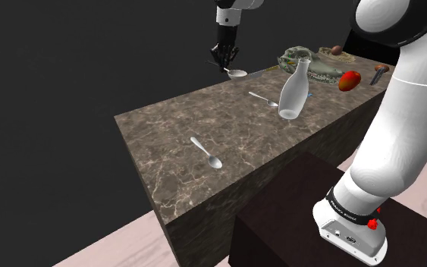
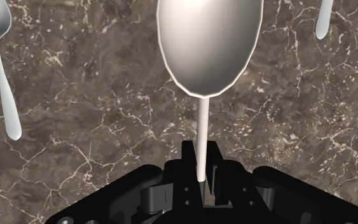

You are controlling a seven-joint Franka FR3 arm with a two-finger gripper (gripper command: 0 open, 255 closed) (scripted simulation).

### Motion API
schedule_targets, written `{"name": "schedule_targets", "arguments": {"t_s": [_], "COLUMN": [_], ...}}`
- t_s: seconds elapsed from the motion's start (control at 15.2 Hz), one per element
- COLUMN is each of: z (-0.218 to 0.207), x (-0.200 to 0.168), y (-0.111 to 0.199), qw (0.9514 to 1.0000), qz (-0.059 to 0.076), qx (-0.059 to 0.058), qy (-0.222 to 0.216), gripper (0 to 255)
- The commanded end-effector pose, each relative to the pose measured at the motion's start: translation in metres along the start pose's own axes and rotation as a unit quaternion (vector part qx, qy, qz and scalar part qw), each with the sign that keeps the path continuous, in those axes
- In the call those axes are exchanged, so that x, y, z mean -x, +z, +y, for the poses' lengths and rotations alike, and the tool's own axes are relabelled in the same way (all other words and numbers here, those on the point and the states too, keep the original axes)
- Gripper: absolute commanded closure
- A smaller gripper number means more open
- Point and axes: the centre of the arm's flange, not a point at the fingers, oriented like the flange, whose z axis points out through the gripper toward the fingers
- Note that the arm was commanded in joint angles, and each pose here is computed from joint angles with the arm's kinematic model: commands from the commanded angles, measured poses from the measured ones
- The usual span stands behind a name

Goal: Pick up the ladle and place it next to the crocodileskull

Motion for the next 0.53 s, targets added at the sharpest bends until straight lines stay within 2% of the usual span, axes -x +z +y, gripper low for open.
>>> {"name": "schedule_targets", "arguments": {"t_s": [0.0, 0.33, 0.46], "z": [0.0, -0.002, 0.023], "x": [0.0, 0.001, 0.008], "y": [-0.01, -0.036, -0.039], "qw": [1.0, 1.0, 1.0], "qz": [0.0, 0.0, 0.0], "qx": [0.0, 0.0, 0.0], "qy": [0.0, 0.0, 0.0], "gripper": [255, 255, 255]}}
